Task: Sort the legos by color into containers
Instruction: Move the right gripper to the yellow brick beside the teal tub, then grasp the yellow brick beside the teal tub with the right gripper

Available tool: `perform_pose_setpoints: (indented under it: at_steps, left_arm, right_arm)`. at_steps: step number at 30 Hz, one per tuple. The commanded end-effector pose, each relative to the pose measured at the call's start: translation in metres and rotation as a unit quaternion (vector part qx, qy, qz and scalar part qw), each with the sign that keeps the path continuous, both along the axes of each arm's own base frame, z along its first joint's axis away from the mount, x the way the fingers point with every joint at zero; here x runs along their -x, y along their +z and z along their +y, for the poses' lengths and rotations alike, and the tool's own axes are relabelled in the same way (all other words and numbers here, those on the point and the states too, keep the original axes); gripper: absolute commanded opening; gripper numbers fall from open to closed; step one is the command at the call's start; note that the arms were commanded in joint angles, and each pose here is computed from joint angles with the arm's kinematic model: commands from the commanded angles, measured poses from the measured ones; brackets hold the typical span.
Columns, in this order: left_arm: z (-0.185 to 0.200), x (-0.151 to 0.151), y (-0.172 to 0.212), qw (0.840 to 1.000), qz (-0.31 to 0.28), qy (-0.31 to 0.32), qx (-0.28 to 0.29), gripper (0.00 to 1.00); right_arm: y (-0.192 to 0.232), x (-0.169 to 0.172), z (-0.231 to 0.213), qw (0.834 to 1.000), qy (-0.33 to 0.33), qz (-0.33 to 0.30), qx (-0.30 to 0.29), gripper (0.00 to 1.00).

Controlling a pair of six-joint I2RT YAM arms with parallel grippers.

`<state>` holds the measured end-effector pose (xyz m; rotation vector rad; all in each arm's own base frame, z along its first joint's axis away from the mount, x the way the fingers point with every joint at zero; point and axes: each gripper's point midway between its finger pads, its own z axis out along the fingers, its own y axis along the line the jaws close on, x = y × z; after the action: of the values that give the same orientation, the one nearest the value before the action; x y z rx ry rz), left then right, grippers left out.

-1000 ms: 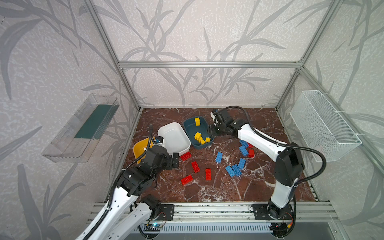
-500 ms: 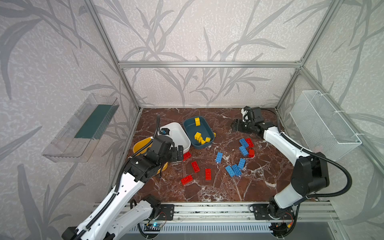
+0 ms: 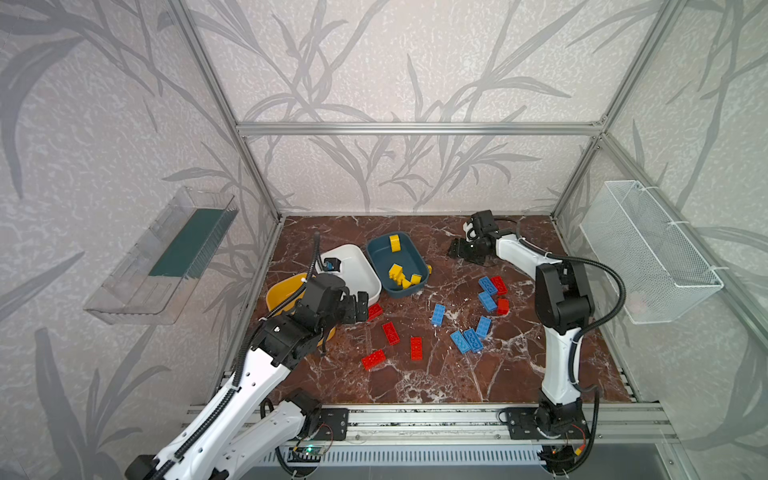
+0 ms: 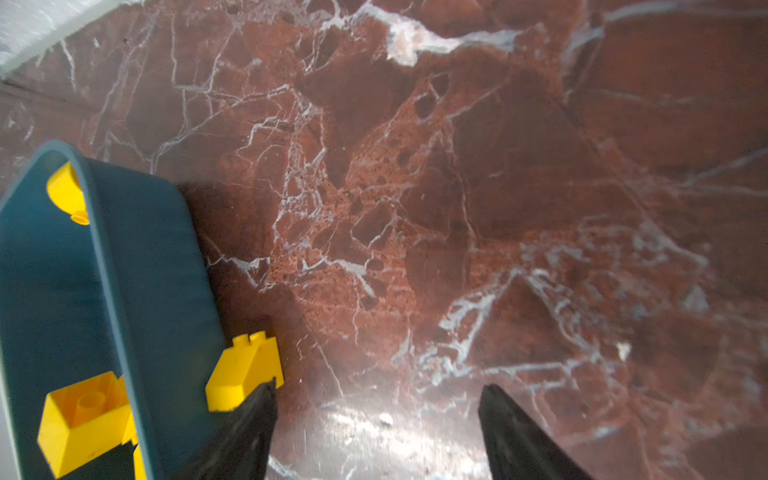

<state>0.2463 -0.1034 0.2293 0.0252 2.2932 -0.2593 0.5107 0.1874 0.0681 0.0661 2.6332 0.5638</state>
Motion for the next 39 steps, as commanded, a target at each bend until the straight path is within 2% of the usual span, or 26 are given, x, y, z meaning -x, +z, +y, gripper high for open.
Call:
perform_pose_setpoints:
  at_steps: [1, 22, 39]
  left_arm:
    - [-0.001, 0.0, 0.002, 1.0, -0.009, -0.01, 0.003, 0.99]
    - [-0.002, 0.004, 0.0, 1.0, -0.004, -0.019, 0.014, 0.99]
    - [0.002, 0.006, 0.004, 1.0, -0.015, -0.015, 0.012, 0.99]
  right_arm:
    - [-0.008, 0.0, 0.013, 0.999, 0.024, 0.024, 0.021, 0.78]
    - [-0.039, -0.007, 0.071, 0.989, 0.089, 0.067, 0.093, 0.68]
    - [-0.047, 0.021, 0.06, 0.983, 0.102, 0.093, 0.122, 0.59]
